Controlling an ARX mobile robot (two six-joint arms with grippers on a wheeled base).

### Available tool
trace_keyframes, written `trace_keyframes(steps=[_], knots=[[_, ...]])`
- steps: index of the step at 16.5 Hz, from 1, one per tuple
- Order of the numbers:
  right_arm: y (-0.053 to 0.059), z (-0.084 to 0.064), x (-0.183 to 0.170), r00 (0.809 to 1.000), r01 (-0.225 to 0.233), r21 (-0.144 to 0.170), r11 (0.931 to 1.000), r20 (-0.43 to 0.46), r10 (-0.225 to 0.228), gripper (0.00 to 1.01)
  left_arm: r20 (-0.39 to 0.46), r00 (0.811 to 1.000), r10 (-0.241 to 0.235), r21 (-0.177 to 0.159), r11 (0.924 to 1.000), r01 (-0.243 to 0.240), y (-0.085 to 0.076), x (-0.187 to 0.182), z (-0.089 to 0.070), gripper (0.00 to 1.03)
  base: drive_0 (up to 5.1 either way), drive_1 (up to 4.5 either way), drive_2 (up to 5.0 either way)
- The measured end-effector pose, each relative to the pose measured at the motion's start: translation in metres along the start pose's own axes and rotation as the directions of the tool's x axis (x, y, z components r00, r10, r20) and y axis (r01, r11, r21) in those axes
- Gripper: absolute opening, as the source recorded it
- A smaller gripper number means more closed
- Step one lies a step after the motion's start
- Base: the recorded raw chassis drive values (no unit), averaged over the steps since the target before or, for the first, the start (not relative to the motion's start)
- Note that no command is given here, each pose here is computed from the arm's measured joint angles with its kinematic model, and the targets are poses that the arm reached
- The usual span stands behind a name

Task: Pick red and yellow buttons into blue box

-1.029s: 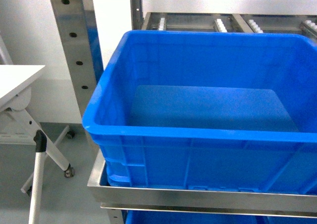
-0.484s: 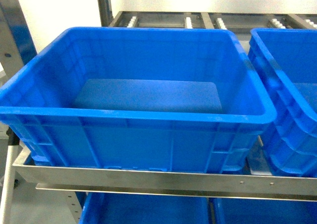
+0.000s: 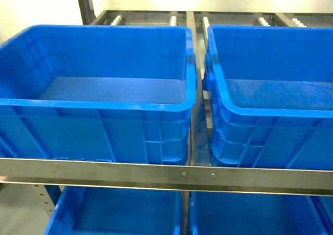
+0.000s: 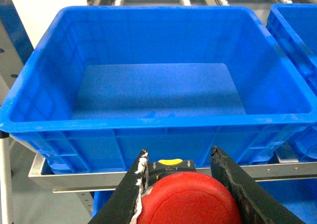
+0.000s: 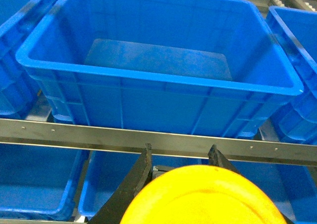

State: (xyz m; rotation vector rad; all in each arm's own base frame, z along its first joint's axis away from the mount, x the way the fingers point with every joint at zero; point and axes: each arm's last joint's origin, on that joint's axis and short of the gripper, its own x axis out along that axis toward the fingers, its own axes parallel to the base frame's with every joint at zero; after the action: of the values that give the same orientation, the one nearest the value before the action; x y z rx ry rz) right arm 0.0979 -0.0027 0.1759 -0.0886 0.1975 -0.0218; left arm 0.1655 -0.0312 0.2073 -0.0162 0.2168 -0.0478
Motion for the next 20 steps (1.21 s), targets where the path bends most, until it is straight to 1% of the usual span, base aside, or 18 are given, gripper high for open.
trace_keyframes(steps=[4,13,18,20], knots=[[0.0,-0.0001,0.0,1.0,0.0,0.0,1.0,-0.001,0.0,0.28,-0.001,1.0,0.0,0.0,1.0,0.0,0.0,-0.0001,-0.0001,0.31,4.9,-2.04,-2.8],[0.0,0.0001,0.0,1.0,0.0,0.0,1.0,0.001,0.0,0.28,0.002,1.0,-0.001,0.0,1.0,0.001,0.0,-0.0001,0.0002,0.31,4.0,0.43,-4.6],[-0.0001,-0.0001,0.0,1.0,0.003,0.0,1.0,-0.001,-0.003,0.28,-0.004,1.0,-0.003,0.001,1.0,0.003,-0.0003,0.0005,-0.0004,0.31,0.2,0.2,0.2],[-0.0001,-0.0001,0.0,1.0,0.003,0.0,1.0,-0.001,-0.003,0.28,-0.005,1.0,-0.003,0.0,1.0,0.003,-0.0002,0.0003,-0.0005,0.31,0.2,3.12,-2.7]])
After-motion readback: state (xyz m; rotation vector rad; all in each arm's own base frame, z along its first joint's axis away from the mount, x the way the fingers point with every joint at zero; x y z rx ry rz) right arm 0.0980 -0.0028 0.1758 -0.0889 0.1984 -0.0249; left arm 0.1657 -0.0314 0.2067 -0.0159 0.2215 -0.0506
